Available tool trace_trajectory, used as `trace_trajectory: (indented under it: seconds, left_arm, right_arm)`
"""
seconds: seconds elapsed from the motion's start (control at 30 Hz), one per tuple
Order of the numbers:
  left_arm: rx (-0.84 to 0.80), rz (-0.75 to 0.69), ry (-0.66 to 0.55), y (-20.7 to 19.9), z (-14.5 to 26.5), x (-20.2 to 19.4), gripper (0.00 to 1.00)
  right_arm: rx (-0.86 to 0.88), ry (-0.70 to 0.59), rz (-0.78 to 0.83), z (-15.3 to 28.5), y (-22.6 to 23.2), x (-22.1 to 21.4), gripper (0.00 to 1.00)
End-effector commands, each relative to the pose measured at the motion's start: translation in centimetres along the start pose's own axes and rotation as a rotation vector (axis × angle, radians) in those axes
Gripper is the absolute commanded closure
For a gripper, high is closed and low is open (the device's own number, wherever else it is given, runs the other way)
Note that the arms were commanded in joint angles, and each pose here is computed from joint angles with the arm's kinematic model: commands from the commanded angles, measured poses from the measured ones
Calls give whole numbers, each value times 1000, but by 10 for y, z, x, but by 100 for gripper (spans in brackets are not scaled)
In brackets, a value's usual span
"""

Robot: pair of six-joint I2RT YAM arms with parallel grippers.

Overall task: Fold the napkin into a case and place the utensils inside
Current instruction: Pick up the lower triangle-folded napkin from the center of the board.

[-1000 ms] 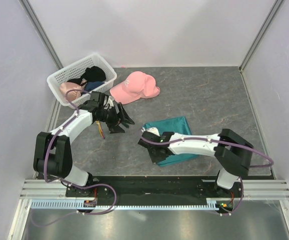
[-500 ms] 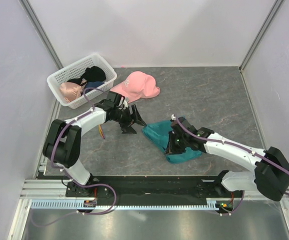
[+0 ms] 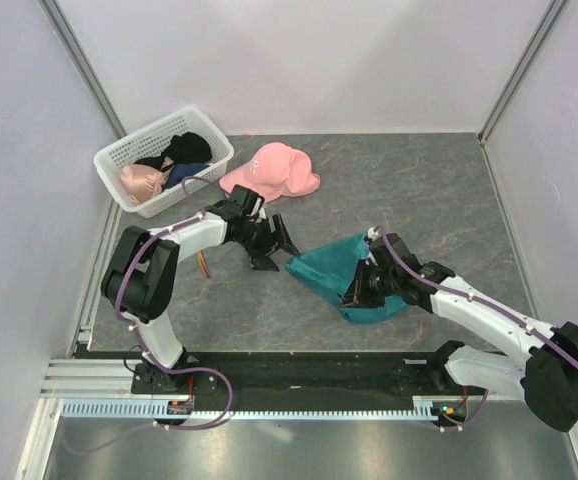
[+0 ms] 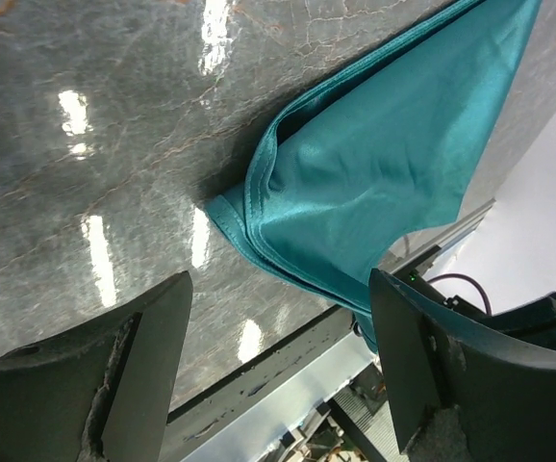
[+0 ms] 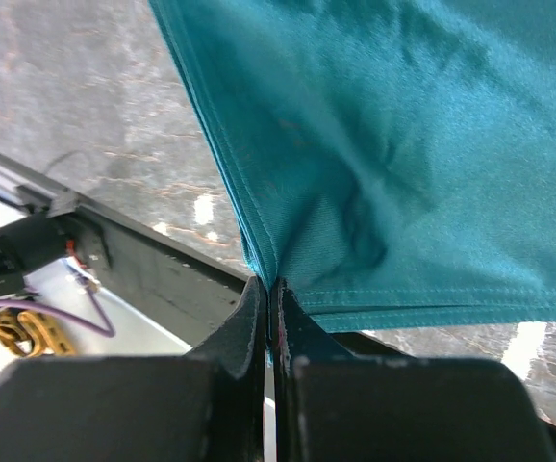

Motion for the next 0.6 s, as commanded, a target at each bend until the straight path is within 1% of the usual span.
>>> trace_trajectory:
  seconds: [0.0, 0.03, 0.13, 0.37, 0.4, 0.47, 0.5, 0.57]
  left_arm:
    - [13, 19, -11, -8, -14, 5, 20]
    - [21, 12, -10, -8, -17, 2, 23]
    - [44, 5, -22, -8, -24, 2, 25]
    - [89, -7, -63, -2, -35, 13, 33]
    - [86, -14, -65, -5, -36, 16, 39]
    - [92, -22, -64, -4, -40, 19, 44]
    - [92, -30, -68, -5, -41, 21, 48]
    - [114, -44, -81, -1, -43, 25, 53]
  right_arm:
    - [86, -42, -14, 10, 16, 12, 100]
    - [94, -42, -19, 12, 17, 13, 100]
    - [109, -52, -20, 15, 21, 17, 100]
    - [117, -50, -11, 15, 21, 18, 100]
    - [115, -46, -8, 15, 20, 16, 100]
    - [117, -40, -3, 15, 19, 14, 100]
    - [116, -39, 4, 14, 18, 14, 100]
    - [116, -34, 13, 14, 17, 12, 100]
Point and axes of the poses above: each gripper's point midway between its finger pads, its own z axis back along the fingers, its own y axis along the line the jaws close on, x = y × z, the point moved 1 cm from there along z, back along the fingers, and after that the axes turned 7 degrees about z, right-handed, at the moved point
